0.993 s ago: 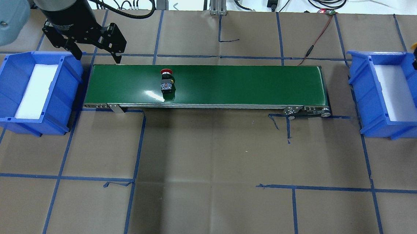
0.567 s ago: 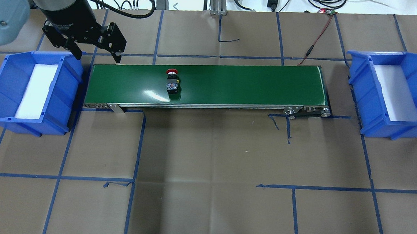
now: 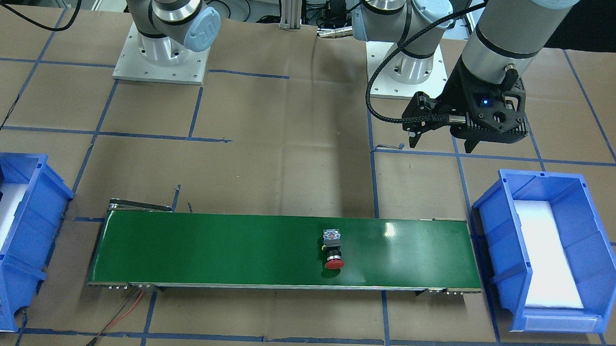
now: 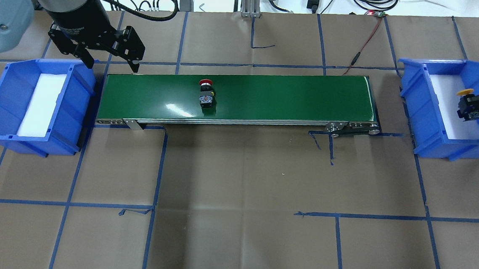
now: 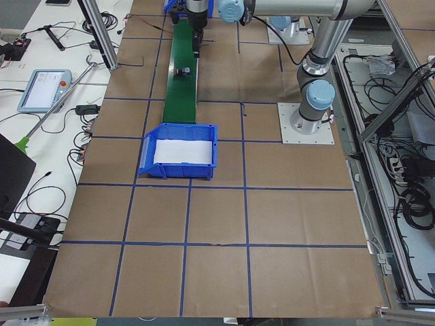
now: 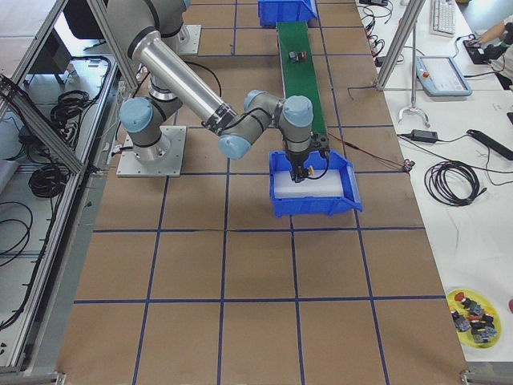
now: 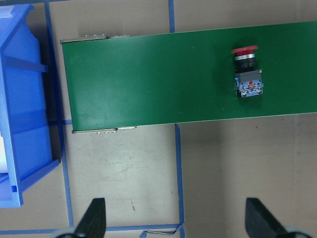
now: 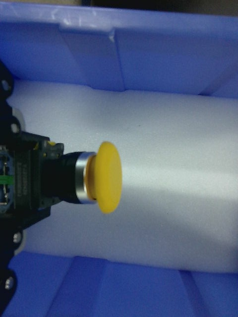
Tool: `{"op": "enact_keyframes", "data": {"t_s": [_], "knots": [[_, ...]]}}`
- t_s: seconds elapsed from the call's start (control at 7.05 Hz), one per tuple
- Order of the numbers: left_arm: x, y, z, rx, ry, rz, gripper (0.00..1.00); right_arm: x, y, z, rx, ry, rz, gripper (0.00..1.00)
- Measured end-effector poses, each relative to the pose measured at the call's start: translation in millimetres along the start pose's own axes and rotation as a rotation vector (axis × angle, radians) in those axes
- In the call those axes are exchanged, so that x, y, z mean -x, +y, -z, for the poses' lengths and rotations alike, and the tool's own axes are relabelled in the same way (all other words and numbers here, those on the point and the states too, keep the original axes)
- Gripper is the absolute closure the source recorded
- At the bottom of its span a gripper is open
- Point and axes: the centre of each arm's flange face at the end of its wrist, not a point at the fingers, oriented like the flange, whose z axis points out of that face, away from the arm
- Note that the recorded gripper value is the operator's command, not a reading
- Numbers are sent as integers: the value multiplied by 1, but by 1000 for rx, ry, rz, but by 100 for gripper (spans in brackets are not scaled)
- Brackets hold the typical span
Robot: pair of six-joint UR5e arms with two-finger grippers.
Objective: Transport two buttons from left to right
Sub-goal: 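Lower the yellow button onto the foam, open and raise the right gripper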
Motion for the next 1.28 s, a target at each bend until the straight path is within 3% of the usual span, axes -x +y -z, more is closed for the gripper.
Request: {"op": "enact_keyframes", "data": {"t_s": [0.57,0.71,0.85,0.99,1.13,1.28], "knots": [[0,0,0,0,0,0,1,-3,1,-42,59,-43,-12,92],[0,0,0,-1,0,0,1,-3,2,-47,70,-45,-24,78],[0,0,0,-1,0,0,1,-3,2,-49,76,-45,-30,47],[0,0,0,-1,0,1,1,-3,2,-49,76,-43,-31,25],[0,1,0,0,0,0,1,-3,2,-49,74,-43,-31,10],[0,1,0,1,0,0,1,-3,1,-49,69,-45,-33,9]]}}
